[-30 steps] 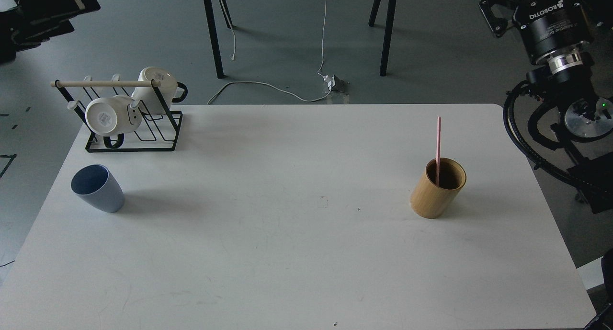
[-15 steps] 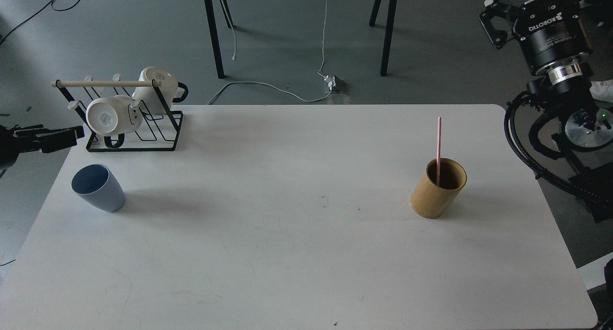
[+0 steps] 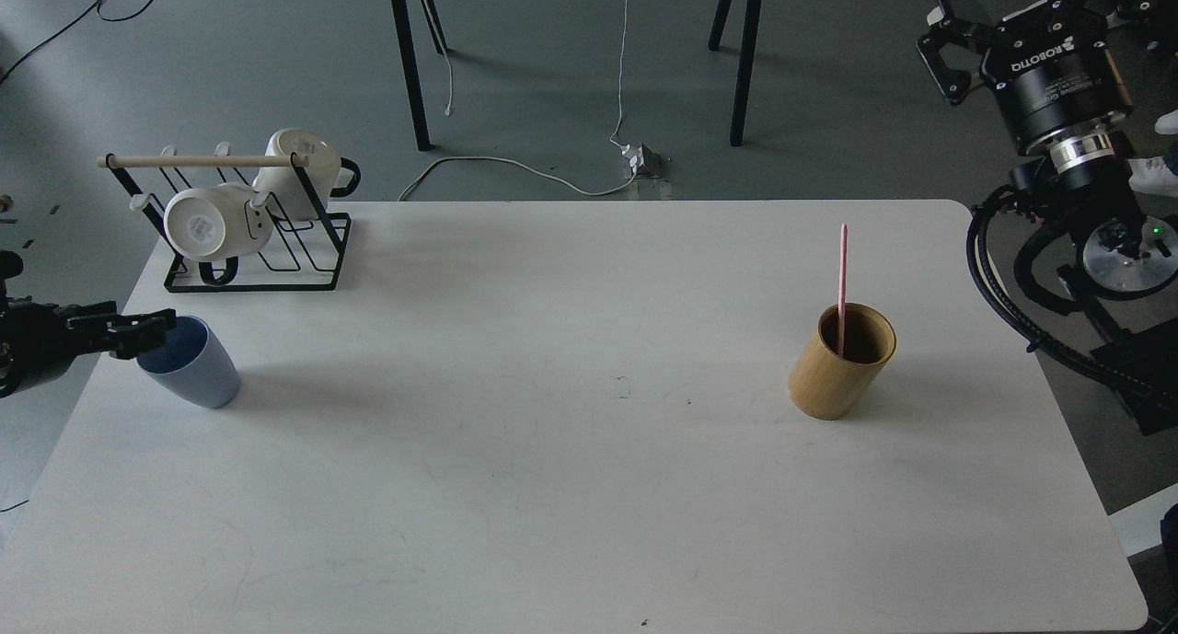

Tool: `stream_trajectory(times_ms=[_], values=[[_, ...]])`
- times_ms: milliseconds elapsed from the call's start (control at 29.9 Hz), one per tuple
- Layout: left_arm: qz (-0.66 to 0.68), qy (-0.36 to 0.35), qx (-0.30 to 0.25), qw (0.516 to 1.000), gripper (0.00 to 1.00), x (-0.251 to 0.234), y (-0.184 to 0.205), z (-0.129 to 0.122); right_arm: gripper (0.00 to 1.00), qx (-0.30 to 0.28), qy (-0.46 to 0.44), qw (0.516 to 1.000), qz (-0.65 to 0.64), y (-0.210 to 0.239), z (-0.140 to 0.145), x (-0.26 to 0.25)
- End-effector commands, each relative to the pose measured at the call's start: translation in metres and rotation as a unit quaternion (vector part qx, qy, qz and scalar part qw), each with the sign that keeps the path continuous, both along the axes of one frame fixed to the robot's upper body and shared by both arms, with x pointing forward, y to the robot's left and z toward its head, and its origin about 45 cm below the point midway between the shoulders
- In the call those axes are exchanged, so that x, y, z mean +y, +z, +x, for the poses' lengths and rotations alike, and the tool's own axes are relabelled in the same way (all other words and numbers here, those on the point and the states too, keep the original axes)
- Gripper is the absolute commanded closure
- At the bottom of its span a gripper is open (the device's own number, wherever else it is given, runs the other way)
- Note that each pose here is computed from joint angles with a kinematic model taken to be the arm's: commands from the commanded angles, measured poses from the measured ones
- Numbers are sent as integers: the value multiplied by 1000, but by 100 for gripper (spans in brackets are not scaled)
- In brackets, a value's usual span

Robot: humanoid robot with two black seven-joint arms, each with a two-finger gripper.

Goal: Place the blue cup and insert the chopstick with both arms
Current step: 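Grasp the light blue cup with the left gripper, then carry the blue cup to the table center and set it down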

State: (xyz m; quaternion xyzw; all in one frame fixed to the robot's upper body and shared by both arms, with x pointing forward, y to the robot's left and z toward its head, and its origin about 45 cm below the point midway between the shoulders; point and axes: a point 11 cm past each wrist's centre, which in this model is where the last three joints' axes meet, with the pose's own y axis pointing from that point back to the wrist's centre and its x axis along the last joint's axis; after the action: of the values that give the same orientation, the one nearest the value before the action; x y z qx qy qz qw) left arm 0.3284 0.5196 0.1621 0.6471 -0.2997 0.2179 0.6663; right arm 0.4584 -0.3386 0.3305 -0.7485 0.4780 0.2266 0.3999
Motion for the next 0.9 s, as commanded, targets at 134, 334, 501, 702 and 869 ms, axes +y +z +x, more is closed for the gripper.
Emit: stream_trajectory(times_ms=[134,334,501,702,869], values=[[6,-7,13,1000,50,-1,-15,0,0,1,0,1000,-1,-1,0,0],[3,-3,13,1000,91,0,-14,0,0,1,0,1000,-1,-1,0,0],[-9,-12,7,1000,94,-9,-10,7,0,1,0,1000,-4,-1,0,0],[-52,-68,-7,996,95,-41,19,22,0,-9,7,1000,-9,6,-2,3],[-82,-121,4,989,95,-86,75,31,0,-35,7,999,-40,32,-7,-8]])
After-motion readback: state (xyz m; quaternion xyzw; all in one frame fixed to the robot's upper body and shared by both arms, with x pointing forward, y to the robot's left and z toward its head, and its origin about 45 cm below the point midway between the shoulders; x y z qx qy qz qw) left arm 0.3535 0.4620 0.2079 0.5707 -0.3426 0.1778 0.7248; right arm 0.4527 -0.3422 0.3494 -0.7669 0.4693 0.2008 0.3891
